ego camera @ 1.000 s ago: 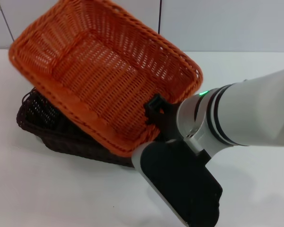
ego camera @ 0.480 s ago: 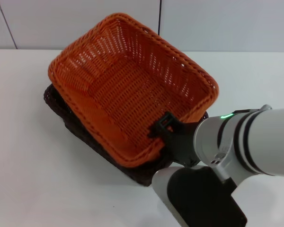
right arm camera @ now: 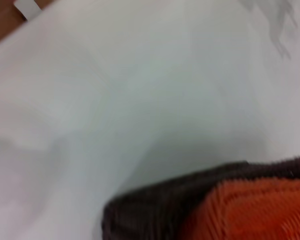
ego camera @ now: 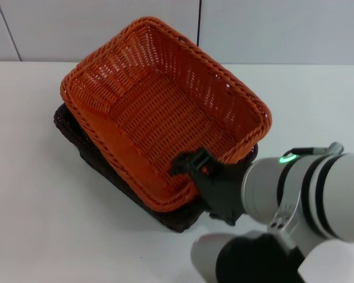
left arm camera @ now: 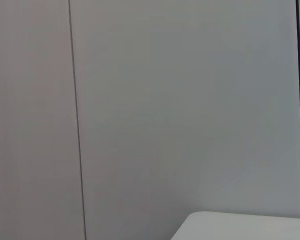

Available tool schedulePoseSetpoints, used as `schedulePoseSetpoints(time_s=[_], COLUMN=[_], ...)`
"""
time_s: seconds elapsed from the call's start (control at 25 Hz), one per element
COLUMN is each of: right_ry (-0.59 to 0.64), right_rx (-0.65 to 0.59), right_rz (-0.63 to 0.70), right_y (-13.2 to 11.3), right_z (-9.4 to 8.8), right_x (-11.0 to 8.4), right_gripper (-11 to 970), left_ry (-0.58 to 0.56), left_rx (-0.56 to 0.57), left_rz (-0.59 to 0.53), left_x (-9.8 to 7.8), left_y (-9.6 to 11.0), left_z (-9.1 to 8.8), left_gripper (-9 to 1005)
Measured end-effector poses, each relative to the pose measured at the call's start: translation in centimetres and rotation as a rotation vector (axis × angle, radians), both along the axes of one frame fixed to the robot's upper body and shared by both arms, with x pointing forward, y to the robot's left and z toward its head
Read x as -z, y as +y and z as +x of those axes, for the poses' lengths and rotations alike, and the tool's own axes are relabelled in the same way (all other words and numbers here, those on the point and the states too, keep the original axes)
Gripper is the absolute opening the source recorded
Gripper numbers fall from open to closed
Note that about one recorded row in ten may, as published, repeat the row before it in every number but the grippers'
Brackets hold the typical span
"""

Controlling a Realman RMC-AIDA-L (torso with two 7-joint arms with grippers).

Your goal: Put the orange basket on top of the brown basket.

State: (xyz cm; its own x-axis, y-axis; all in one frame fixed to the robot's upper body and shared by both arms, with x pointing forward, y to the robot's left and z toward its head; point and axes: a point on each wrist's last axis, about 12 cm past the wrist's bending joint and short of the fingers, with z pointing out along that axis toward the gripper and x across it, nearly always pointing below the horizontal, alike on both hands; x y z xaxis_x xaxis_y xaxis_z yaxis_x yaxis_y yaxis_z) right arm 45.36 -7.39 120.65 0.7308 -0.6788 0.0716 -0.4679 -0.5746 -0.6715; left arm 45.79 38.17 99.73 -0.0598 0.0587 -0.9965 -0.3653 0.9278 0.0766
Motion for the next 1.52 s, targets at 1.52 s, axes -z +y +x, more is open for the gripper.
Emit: schedulePoseSetpoints(time_s=[1.52], right_ry=[-0.286], right_rx=[0.914], right_rz=[1.962], right_y=[-18.4], right_z=[3.7], right_x=[9.6], right_gripper=[633], left_ry=[-0.091], left_rx=[-0.160], left_rz=[-0.031], left_x=[-0.6], left_y=[2.3], left_z=[-2.1], left_gripper=[801])
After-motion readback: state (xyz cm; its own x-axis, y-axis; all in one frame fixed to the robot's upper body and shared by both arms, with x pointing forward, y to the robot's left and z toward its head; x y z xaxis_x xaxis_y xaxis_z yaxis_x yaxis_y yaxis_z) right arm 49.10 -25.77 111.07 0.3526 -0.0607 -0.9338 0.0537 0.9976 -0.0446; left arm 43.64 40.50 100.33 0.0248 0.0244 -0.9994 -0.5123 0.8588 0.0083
